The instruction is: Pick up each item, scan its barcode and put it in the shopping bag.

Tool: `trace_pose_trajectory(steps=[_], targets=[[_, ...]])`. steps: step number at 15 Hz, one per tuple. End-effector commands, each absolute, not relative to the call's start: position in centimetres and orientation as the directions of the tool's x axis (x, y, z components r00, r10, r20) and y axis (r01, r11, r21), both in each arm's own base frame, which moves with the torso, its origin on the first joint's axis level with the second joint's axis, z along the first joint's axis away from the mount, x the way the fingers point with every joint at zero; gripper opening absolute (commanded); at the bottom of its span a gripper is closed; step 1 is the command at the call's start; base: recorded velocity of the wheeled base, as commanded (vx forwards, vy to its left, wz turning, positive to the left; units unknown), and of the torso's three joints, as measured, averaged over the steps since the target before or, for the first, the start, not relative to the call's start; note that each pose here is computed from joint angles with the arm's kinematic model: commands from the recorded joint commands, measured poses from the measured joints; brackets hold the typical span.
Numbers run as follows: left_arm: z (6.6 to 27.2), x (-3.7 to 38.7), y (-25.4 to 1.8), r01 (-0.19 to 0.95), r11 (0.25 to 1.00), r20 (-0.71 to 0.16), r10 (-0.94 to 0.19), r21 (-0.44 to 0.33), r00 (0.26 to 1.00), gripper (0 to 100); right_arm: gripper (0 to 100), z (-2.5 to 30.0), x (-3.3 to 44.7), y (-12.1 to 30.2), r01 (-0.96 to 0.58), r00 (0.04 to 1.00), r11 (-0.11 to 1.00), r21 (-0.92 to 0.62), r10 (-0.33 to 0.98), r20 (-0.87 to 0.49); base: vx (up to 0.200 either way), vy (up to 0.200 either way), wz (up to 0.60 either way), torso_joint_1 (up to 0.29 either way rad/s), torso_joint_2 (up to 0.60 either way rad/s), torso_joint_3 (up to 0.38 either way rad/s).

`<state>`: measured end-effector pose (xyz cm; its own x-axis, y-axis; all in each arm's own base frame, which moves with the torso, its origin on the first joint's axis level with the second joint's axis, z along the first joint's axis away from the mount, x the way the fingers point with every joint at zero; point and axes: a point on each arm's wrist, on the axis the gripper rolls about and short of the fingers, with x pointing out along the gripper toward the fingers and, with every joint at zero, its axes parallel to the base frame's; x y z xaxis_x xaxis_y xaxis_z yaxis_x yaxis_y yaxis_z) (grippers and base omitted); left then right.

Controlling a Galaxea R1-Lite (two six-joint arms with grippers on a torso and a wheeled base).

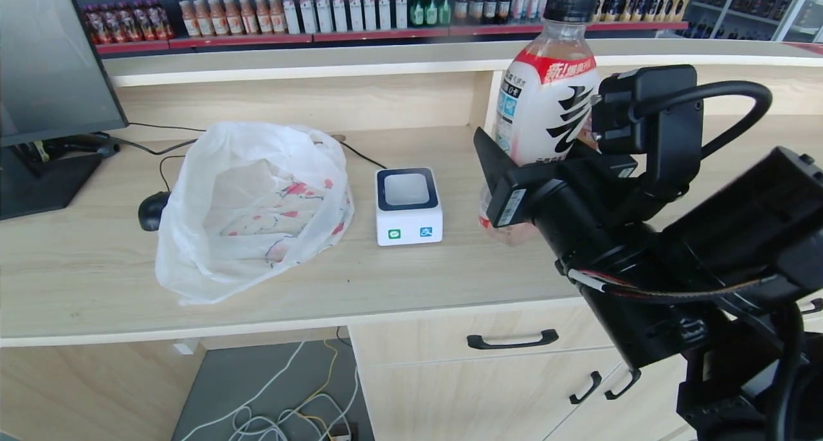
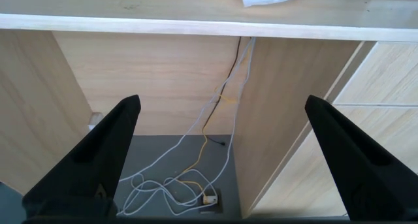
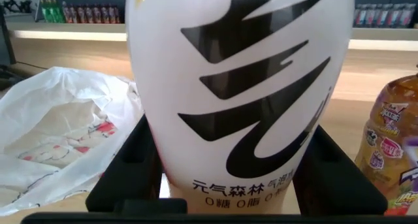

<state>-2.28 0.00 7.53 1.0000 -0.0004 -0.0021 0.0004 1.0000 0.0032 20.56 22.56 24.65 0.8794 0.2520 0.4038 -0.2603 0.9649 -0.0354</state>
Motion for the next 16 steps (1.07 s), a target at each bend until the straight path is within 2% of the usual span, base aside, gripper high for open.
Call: trace_pose_trajectory(steps=[1,3,7,10,12,16], targets=[[7.5,-2.3,0.0,0.0,1.0,-0.002,0.0,0.003,1.0,100,0,24.7,21.5,21.9,-0.221,0.889,0.975,-0.029,0.214,0.405,0.0,0.2,0.0,-0.007,0.01,0.002],[7.5,-2.3,0.0,0.0,1.0,-0.002,0.0,0.006,1.0,100,0,24.5,21.8,21.6,-0.214,0.892,0.976,-0.03,0.208,0.401,0.0,0.2,0.0,-0.007,0.0,0.0],[7.5,-2.3,0.0,0.0,1.0,-0.002,0.0,0.006,1.0,100,0,23.3,22.5,22.3,-0.218,0.901,0.975,-0.05,0.221,0.374,0.0,0.0,0.0,0.0,0.0,0.0],[7.5,-2.3,0.0,0.0,1.0,-0.002,0.0,0.006,1.0,100,0,24.0,23.5,23.2,-0.217,0.896,0.976,-0.032,0.212,0.391,0.0,0.0,0.0,0.0,0.0,0.0],[7.5,-2.3,0.0,0.0,1.0,-0.002,0.0,0.006,1.0,100,0,25.1,24.7,23.2,-0.167,0.9,0.985,-0.044,0.171,0.401,0.0,0.0,0.0,0.0,0.0,0.0],[7.5,-2.3,0.0,0.0,1.0,-0.002,0.0,0.006,1.0,100,0,24.7,27.0,23.8,-0.095,0.904,0.987,-0.128,0.139,0.404,0.0,0.0,0.0,0.0,0.0,0.0]])
